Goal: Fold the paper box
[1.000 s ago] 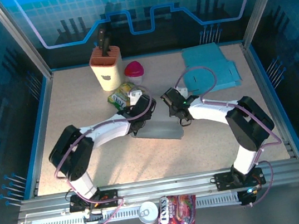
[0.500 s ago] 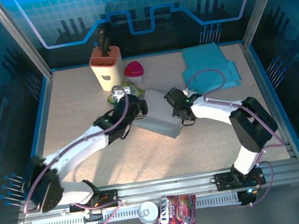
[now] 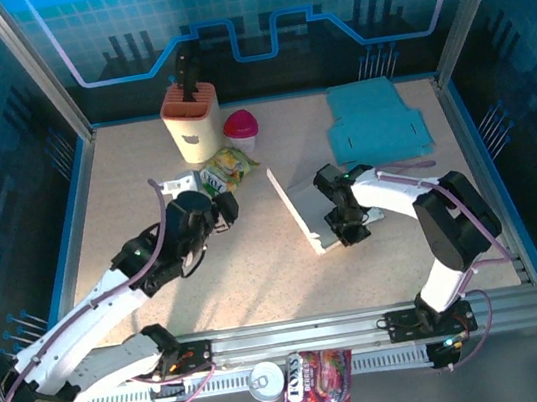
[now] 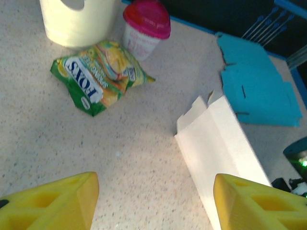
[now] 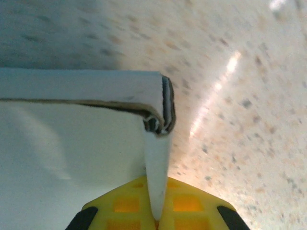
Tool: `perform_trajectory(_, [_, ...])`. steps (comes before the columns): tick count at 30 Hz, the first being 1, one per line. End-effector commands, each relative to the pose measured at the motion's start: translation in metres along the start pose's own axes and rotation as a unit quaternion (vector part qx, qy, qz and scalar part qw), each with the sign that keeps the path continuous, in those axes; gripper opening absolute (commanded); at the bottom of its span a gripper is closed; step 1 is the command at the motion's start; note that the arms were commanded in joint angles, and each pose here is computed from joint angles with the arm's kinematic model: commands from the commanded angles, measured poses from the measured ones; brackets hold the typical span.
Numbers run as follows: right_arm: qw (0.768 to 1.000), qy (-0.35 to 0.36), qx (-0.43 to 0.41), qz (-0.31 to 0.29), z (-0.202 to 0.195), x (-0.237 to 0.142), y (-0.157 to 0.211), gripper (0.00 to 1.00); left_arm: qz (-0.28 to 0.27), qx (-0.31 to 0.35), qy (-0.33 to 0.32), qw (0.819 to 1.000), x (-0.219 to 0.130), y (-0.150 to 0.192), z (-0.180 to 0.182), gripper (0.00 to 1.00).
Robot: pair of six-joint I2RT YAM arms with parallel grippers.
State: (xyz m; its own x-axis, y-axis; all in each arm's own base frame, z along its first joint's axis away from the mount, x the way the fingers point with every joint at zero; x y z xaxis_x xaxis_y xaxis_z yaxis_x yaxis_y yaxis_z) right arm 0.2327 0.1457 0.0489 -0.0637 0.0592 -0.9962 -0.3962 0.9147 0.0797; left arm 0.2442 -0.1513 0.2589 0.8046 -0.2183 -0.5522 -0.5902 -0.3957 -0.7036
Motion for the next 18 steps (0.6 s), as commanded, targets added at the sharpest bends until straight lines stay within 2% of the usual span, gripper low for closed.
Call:
perform_trajectory(1, [0.992, 0.067, 0.095, 0.051, -0.026, 0.014, 0.017, 0.00, 0.059, 0.013, -0.009, 0.998, 0.006, 0.031, 0.007, 0.64])
perform_trajectory(8, [0.982, 0.051, 0.157, 0.095, -0.035, 0.028, 0.043, 0.00, 0.101, 0.024, 0.002, 0.995, 0.019, 0.067, 0.013, 0.63])
perform_trajectory(10, [0.983, 0.043, 0.153, 0.090, -0.034, 0.024, 0.046, 0.11, 0.113, 0.021, 0.011, 0.993, 0.022, 0.077, 0.014, 0.62])
perform_trajectory(14, [0.989, 0.000, 0.130, 0.074, -0.033, 0.012, 0.049, 0.49, 0.135, 0.014, 0.020, 0.990, 0.029, 0.094, 0.018, 0.62])
perform_trajectory(16, [0.991, -0.032, 0.113, 0.058, -0.030, 0.000, 0.049, 0.59, 0.143, 0.013, 0.022, 0.989, 0.033, 0.099, 0.018, 0.62])
perform_trajectory(18, [0.993, -0.068, 0.090, 0.045, -0.027, -0.016, 0.048, 0.63, 0.143, 0.014, 0.024, 0.989, 0.035, 0.101, 0.017, 0.61])
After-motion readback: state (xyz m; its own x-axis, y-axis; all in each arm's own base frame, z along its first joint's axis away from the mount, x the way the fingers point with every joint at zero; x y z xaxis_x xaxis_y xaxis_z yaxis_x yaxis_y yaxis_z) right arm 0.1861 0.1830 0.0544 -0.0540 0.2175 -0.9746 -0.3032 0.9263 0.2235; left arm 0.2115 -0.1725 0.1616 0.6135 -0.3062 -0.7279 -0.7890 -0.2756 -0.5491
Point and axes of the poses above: each hand's point on the last joint's axis, 136 mm out from that joint toward the fingers, its own x axis out along the fingers, its own z axis along the line the jaws close on, y = z × x, the point moved 3 cm from there along -x, back along the fingers, and after that the axes turned 4 degrees about -x, right-handed, at the moved point
